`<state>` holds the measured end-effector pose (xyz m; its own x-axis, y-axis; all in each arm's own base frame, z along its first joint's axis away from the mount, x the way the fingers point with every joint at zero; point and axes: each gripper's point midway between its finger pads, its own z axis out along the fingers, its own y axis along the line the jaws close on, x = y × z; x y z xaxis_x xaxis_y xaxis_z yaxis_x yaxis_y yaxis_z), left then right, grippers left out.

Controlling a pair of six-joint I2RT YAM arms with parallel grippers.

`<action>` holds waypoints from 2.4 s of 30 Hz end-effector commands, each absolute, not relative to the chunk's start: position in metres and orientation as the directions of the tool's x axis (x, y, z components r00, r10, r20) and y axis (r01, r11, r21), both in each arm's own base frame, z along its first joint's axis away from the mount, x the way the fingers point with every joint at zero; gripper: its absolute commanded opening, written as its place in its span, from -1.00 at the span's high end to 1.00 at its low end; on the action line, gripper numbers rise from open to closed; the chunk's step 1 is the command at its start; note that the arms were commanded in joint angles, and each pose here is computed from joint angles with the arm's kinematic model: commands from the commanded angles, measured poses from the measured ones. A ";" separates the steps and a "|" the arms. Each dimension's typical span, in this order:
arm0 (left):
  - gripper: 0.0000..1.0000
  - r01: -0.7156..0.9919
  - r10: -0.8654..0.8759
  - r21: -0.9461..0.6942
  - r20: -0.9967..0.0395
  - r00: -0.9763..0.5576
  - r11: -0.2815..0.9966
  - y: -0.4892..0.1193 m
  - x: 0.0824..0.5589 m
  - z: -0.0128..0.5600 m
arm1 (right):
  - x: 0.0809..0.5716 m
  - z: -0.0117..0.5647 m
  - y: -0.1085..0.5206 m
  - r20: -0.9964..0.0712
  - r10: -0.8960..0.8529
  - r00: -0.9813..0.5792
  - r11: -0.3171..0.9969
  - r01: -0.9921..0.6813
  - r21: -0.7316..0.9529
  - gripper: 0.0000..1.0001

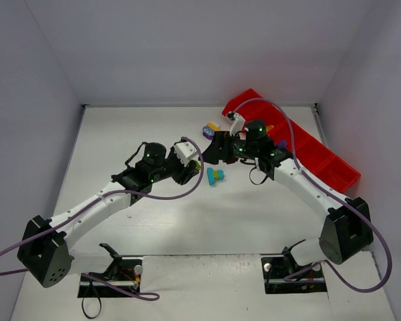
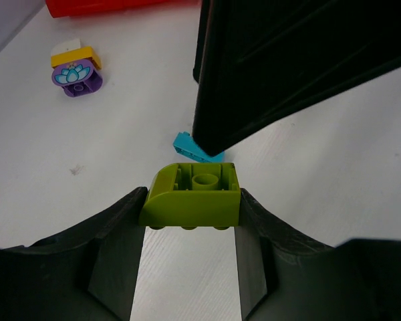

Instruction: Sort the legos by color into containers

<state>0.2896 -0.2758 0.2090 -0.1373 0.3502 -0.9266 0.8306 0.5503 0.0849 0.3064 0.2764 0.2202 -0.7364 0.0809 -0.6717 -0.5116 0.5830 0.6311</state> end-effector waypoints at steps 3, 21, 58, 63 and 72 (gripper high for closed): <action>0.26 0.826 0.269 0.152 -0.963 0.001 0.543 -0.283 0.293 0.267 | 0.310 0.256 0.306 -0.731 0.091 -0.676 0.481 -0.613 0.627 -0.53; 0.26 0.809 0.278 0.167 -0.961 0.005 0.563 -0.283 0.298 0.264 | 0.292 0.230 0.334 -0.685 0.011 -0.728 0.441 -0.612 0.657 -0.29; -0.73 0.748 0.288 -0.061 -0.900 -0.327 0.661 -0.265 0.281 0.193 | 0.368 0.169 -0.062 -0.763 0.382 -0.521 0.882 0.453 0.132 1.00; -0.73 0.769 0.314 -0.079 -0.883 -0.350 0.635 -0.272 0.279 0.182 | 0.360 0.151 -0.102 -0.728 0.482 -0.487 0.798 0.588 0.135 1.00; -0.73 0.793 0.359 -0.074 -0.864 -0.354 0.605 -0.275 0.277 0.169 | 0.380 0.123 -0.129 -0.683 0.551 -0.479 0.735 0.666 0.126 0.45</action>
<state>0.2719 -0.2625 0.1467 -0.4142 0.3755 -0.8291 0.7606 0.6431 -0.0888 0.3579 -0.1160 0.0997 -0.5551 0.5510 -0.6231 0.6409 0.7609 0.1019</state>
